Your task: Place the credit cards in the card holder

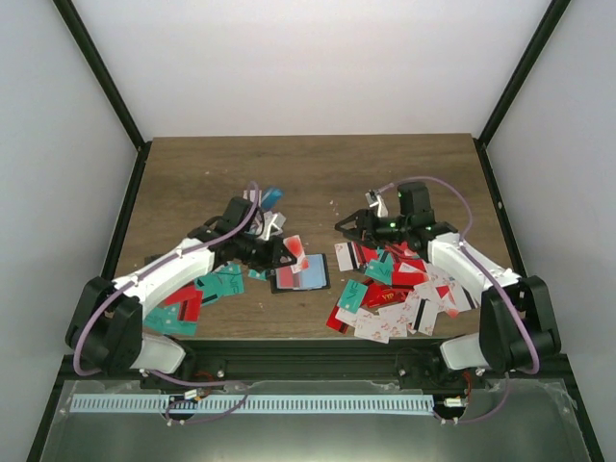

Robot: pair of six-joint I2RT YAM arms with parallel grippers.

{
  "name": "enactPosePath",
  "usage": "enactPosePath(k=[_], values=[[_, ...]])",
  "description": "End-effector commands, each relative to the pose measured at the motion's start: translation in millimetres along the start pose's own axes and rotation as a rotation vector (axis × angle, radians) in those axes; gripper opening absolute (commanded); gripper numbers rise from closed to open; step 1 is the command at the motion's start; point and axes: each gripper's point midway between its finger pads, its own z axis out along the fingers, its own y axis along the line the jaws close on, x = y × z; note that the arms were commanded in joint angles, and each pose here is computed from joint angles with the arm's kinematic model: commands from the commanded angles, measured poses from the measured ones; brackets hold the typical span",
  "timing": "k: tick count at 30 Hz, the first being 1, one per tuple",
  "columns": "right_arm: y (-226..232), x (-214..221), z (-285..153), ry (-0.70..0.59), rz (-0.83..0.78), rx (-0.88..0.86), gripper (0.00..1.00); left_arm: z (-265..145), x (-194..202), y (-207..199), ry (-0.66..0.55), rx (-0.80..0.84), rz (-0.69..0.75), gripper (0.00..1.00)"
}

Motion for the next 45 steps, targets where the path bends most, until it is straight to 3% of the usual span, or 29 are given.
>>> enactPosePath(k=[1, 5, 13, 45], values=[[-19, 13, 3, 0.033, -0.036, 0.035, 0.53, -5, 16, 14, 0.017, -0.043, 0.068, 0.04], [-32, 23, 7, 0.055, -0.015, 0.037, 0.53, 3, 34, 38, 0.075, -0.099, 0.068, 0.04], [-54, 36, 23, 0.141, 0.016, 0.069, 0.50, 23, 49, 51, 0.162, -0.046, 0.052, 0.04], [-87, 56, 63, 0.322, 0.067, 0.103, 0.42, 43, 34, 80, 0.285, 0.007, -0.023, 0.04]])
